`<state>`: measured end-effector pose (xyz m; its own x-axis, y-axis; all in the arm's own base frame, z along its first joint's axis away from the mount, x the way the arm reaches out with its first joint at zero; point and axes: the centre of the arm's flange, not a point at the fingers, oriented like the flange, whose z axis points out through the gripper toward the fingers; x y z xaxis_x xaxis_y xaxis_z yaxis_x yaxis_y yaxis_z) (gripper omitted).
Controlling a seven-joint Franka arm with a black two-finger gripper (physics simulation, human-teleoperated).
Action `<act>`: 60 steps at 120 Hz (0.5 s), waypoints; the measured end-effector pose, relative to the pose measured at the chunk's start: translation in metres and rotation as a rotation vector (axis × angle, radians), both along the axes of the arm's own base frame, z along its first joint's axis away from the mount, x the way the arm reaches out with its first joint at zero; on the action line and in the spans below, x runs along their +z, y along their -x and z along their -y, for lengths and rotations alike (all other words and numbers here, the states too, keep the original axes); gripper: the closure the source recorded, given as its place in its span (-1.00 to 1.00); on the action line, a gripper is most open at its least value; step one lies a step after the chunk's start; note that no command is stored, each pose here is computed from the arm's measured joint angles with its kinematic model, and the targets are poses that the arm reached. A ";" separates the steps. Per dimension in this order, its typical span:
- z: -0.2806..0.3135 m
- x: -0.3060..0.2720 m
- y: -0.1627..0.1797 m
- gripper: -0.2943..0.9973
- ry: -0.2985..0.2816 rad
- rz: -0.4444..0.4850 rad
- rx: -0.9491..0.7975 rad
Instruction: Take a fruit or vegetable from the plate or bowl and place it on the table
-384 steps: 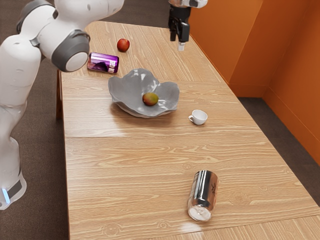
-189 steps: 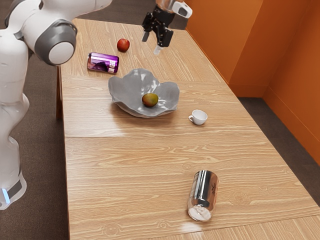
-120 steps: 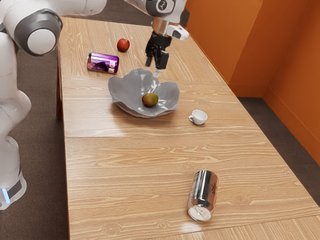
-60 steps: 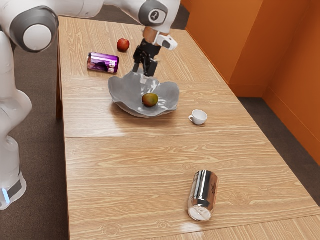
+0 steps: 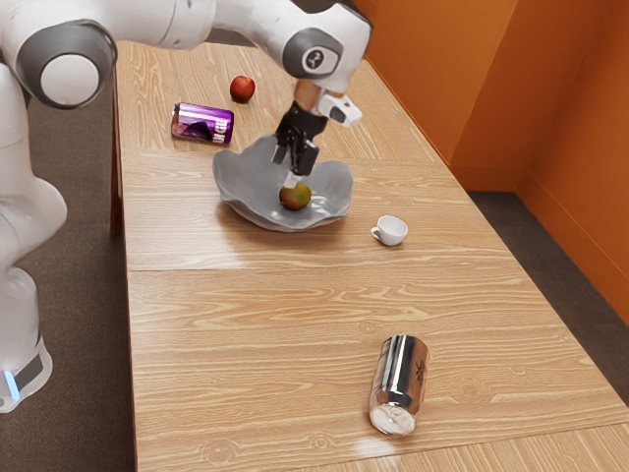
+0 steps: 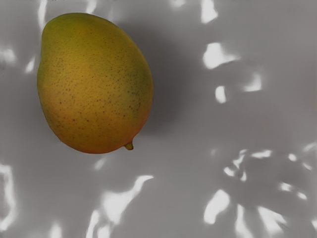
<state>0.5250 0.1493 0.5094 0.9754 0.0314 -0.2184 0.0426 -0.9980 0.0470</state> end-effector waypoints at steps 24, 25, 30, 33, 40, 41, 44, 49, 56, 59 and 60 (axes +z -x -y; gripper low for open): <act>-0.035 0.004 0.008 -0.54 -0.007 0.026 0.060; -0.037 0.004 0.008 -0.54 -0.008 0.026 0.062; -0.040 0.004 0.008 -0.54 -0.011 0.028 0.068; -0.040 0.003 0.008 -0.54 -0.014 0.027 0.069; -0.037 0.000 0.005 -0.54 -0.020 0.024 0.063; -0.036 -0.001 0.004 -0.54 -0.022 0.022 0.062; -0.033 -0.004 0.001 -0.54 -0.028 0.016 0.058; -0.027 -0.007 -0.005 -0.54 -0.041 0.011 0.051; -0.019 -0.010 -0.013 -0.54 -0.057 0.005 0.041; -0.017 -0.012 -0.015 -0.54 -0.059 0.003 0.041; -0.017 -0.012 -0.016 -0.54 -0.059 0.003 0.041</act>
<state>0.5406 0.1663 0.4971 0.9735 0.0842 -0.2124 0.0836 -0.9964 -0.0121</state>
